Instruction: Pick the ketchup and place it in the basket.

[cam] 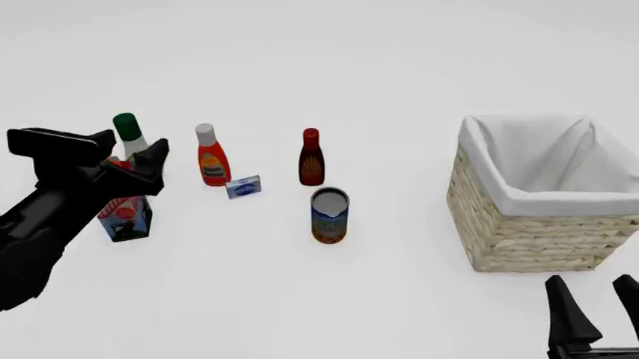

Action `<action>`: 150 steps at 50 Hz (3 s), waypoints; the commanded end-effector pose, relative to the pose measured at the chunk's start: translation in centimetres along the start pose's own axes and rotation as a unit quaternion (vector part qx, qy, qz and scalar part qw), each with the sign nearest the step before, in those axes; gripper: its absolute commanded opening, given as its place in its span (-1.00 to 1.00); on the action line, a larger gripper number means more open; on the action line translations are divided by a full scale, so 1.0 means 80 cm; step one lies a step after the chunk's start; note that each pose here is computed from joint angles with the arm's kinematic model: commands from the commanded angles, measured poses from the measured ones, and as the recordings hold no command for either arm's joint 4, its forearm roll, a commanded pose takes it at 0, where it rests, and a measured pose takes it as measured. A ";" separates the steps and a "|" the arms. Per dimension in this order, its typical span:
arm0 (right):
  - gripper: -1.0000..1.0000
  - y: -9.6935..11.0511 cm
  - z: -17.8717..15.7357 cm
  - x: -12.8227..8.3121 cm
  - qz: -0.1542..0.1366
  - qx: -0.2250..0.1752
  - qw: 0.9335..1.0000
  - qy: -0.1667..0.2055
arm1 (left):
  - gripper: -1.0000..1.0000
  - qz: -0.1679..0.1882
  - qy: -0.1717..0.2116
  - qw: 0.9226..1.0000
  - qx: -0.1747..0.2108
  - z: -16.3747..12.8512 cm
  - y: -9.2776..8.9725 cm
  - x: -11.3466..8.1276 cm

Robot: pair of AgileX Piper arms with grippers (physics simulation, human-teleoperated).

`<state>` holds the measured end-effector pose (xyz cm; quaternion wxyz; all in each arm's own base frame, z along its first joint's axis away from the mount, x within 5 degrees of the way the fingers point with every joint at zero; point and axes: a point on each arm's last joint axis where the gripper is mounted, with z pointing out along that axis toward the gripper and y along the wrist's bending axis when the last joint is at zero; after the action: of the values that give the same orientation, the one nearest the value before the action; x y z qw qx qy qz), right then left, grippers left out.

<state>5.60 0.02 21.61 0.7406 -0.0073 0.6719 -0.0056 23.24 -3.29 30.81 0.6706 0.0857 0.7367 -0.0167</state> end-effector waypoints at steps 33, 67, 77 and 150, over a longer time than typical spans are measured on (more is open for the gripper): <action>1.00 0.000 0.000 0.002 -0.004 -0.002 1.000 0.002 | 1.00 0.012 0.002 1.000 -0.010 0.063 0.006 0.007; 1.00 0.000 0.003 0.002 -0.004 -0.002 1.000 0.006 | 1.00 0.023 0.011 1.000 -0.012 0.111 0.007 0.036; 1.00 0.000 0.005 0.002 -0.003 -0.003 1.000 0.007 | 1.00 0.024 0.010 1.000 -0.010 0.123 0.006 0.037; 1.00 0.001 0.015 0.004 0.003 -0.005 1.000 0.022 | 1.00 0.022 0.008 1.000 -0.009 0.206 0.005 0.053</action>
<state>6.68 0.09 21.43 0.7272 -0.0103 0.6864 -0.0011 38.34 -4.49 25.19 0.6652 0.0941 0.7407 0.0065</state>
